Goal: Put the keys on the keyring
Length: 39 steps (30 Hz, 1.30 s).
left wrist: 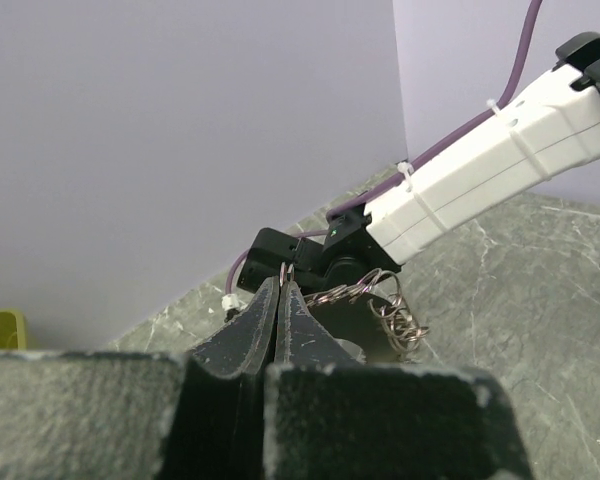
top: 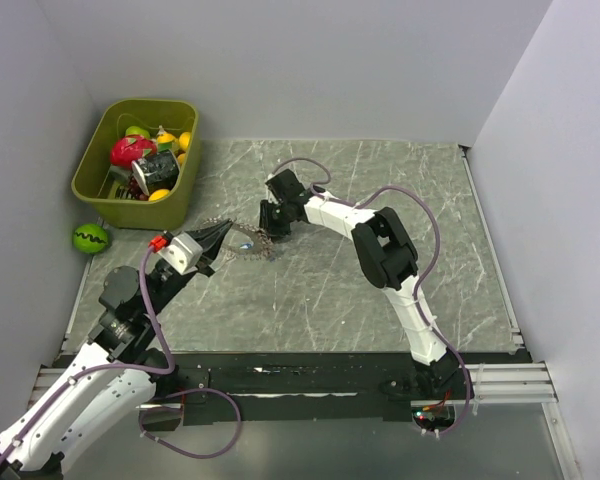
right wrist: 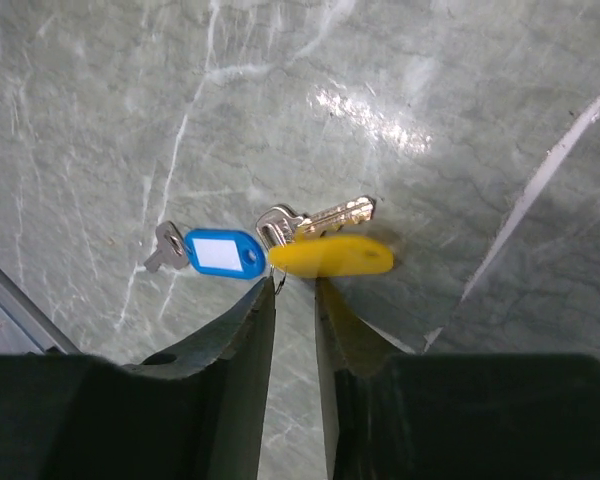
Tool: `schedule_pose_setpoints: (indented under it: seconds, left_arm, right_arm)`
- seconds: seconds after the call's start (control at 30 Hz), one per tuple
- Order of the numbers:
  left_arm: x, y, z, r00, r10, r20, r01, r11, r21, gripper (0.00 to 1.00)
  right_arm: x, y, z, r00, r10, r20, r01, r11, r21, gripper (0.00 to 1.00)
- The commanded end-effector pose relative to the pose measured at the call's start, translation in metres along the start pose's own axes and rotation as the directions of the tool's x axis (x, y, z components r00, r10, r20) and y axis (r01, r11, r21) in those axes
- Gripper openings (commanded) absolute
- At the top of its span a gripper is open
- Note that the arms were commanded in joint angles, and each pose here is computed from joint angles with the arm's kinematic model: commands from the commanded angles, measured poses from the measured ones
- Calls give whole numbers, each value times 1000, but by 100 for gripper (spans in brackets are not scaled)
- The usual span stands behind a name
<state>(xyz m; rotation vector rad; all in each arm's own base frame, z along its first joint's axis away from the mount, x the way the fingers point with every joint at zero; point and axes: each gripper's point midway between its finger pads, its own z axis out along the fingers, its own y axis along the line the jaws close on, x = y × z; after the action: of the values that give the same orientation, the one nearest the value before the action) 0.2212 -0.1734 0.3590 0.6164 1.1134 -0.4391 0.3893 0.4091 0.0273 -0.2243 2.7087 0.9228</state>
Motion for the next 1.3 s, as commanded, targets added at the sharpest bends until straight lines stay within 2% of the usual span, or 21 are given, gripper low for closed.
schedule_pose_setpoints:
  seconds: [0.0,0.2,0.37,0.47,0.57,0.6,0.67,0.83,0.93,1.07,1.27]
  left_arm:
    - [-29,3,-1,994,4,110,-3,1000,-6,1]
    - [-26,2,-2,994,4,106,-4,1000,-4,1]
    - [-24,2,-3,995,3,103,-2,1000,-8,1]
    - [-25,2,-3,994,2,106,-1,1000,-10,1]
    - [-25,1,-3,994,2,109,-2,1000,-3,1]
    - [-25,1,-3,994,2,109,-2,1000,-1,1]
    - [-24,1,-4,994,-1,109,1,1000,-3,1]
    - [-23,0,-5,994,-1,112,1,1000,-3,1]
    - [-23,0,-6,994,2,109,-2,1000,-3,1]
    - [-21,0,-5,995,-1,103,1,1000,-2,1]
    - [-24,1,-7,995,3,104,-2,1000,-4,1]
  right_arm:
    - [-3,2,8,1000,-3,5,3,1000,13,25]
    - [2,7,7,1000,-12,-6,12,1000,-18,9]
    - [-4,17,-18,998,-32,57,34,998,-45,9]
    - [-5,23,-24,998,-18,63,23,995,-93,15]
    - [-1,26,-20,999,-4,50,10,993,-119,31]
    - [-2,26,-19,999,-2,49,8,993,-122,33]
    - [1,23,-14,999,6,32,-2,992,-123,36]
    - [4,19,-3,1000,28,7,-27,992,-125,35]
    - [5,16,0,999,39,2,-39,993,-112,28]
    - [4,9,1,999,45,16,-43,995,-86,2]
    - [3,6,-4,999,42,22,-39,995,-91,0]
